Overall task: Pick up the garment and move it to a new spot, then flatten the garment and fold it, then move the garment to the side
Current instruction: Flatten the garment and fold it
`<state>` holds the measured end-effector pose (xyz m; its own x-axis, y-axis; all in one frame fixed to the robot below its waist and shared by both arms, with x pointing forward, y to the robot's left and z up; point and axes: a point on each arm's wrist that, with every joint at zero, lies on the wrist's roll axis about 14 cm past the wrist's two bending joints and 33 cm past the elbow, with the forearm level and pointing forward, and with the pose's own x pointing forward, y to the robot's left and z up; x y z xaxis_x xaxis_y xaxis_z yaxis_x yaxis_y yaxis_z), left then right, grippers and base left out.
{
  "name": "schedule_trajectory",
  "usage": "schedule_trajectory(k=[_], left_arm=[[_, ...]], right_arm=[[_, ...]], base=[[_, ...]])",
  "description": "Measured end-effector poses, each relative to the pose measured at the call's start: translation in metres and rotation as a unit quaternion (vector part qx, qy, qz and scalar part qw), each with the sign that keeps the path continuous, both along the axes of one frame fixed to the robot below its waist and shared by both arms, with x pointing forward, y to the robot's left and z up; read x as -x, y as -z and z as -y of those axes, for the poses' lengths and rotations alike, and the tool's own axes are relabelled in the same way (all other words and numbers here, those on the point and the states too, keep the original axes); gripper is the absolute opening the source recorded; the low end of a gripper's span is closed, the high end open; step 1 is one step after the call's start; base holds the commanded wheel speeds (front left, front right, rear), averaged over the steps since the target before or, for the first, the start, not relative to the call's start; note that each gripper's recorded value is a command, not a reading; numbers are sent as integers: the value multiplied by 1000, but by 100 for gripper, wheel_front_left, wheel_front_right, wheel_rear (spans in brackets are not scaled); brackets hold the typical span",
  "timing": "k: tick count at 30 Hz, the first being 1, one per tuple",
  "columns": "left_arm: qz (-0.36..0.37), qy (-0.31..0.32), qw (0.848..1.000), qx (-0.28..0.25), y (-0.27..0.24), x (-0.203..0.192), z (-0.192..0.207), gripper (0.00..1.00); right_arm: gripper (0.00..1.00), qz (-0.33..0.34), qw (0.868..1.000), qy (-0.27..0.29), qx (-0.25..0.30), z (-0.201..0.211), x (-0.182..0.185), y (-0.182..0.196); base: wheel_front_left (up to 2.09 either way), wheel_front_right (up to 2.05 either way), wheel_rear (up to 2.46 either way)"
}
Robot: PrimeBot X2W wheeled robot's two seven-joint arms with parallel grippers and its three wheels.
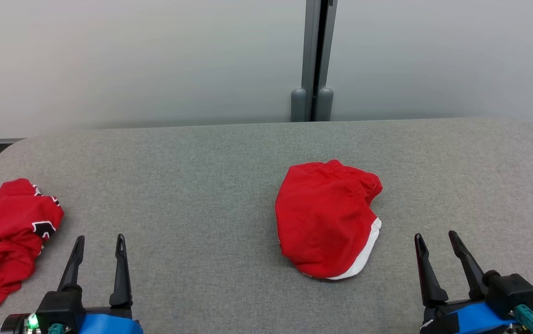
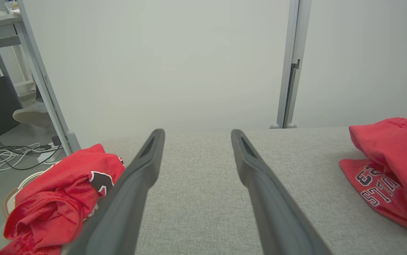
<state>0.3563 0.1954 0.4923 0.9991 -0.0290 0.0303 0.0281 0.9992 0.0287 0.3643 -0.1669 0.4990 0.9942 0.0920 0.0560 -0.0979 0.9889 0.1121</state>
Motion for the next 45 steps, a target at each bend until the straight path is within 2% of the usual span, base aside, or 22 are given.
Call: schedule_trajectory(k=[20, 27, 32, 39, 45], left_arm=[[-4, -5, 1000, -4, 3, -3, 1, 100], [-10, -2, 1000, 0, 7, -9, 2, 100], [-9, -1, 1000, -2, 6, -17, 1, 100], [-20, -7, 1000, 0, 14, -24, -5, 100], [-32, -18, 999, -2, 21, -26, -14, 100]], right_arm=[[100, -12, 1000, 5, 13, 5, -4, 6], [100, 23, 999, -29, 37, -18, -43, -20], [100, 23, 997, -47, 54, -31, -72, -25], [100, -50, 994, -61, 72, -39, -89, 24], [100, -131, 987, -62, 69, -38, -87, 79]], base=[[0, 0, 0], [0, 0, 0], [0, 0, 0], [0, 0, 0], [0, 0, 0]])
